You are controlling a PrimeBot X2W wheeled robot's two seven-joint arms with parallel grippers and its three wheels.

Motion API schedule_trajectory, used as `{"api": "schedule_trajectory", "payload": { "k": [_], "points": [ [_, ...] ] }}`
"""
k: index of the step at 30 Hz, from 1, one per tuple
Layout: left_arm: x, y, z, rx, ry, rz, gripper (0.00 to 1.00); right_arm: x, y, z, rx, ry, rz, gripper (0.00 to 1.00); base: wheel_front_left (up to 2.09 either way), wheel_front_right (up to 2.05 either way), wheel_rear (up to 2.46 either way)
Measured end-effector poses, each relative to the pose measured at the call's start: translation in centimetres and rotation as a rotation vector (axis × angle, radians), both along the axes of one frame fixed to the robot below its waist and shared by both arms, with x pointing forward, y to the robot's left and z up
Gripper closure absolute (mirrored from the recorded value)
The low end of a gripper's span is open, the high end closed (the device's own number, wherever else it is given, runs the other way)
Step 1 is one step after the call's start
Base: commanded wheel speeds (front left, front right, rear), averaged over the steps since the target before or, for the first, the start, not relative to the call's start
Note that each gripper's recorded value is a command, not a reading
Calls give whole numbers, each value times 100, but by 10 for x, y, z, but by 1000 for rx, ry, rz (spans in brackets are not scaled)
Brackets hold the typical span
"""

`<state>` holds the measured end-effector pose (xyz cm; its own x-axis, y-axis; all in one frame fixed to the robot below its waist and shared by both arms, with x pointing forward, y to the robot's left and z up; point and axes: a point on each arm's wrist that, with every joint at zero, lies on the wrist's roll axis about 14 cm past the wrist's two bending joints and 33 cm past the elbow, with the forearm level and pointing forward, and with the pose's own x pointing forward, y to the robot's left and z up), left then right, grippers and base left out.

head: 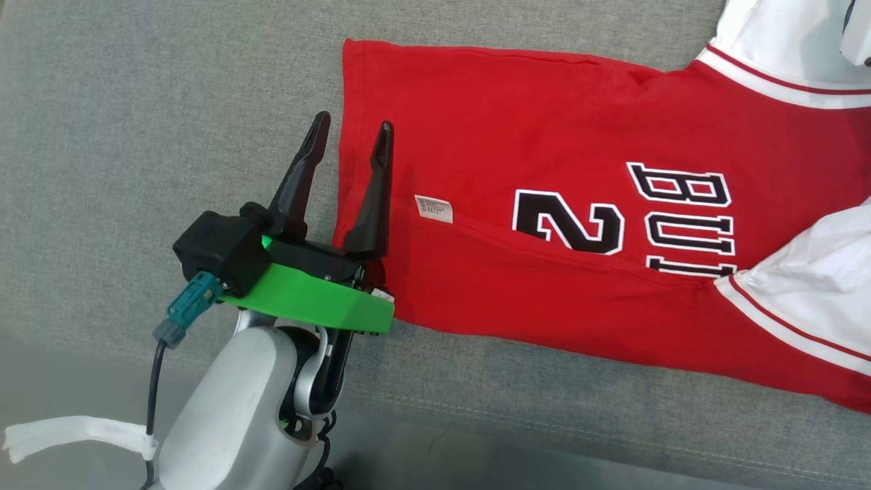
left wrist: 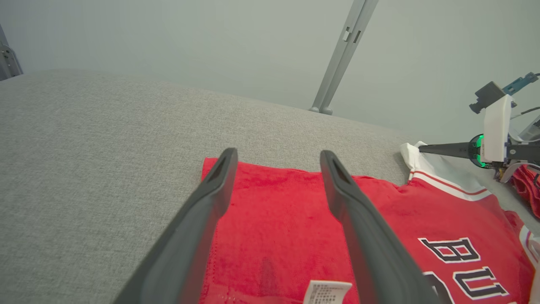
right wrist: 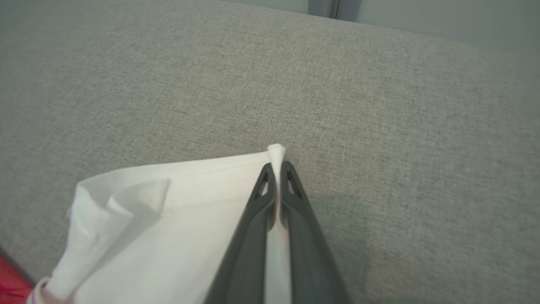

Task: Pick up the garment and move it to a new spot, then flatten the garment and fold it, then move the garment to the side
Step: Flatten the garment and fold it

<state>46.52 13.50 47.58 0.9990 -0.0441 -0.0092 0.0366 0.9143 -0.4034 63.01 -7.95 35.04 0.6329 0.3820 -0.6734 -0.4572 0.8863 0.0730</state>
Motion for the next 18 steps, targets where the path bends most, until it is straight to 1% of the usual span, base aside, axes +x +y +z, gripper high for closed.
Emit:
{"api": "schedule_trajectory", "payload": {
  "k": [5, 8, 10, 13, 18],
  "points": [
    [2, -1, -1, -17, 6, 0, 0, 5, -1, 18, 41, -55, -20, 100, 0, 0, 0],
    [2, -1, -9, -19, 30, -4, 0, 3, -1, 26, 52, -80, -11, 100, 0, 0, 0],
    [3, -1, -16, 8, 58, -23, 0, 0, 1, 29, 54, -86, 2, 100, 0, 0, 0],
    [10, 3, -21, 83, 81, -59, 0, -5, 3, 34, 65, -96, 13, 100, 0, 0, 0],
    [27, 3, -32, 165, 142, -117, 0, -11, -5, 42, 76, -110, -5, 100, 0, 0, 0]
  ]
}}
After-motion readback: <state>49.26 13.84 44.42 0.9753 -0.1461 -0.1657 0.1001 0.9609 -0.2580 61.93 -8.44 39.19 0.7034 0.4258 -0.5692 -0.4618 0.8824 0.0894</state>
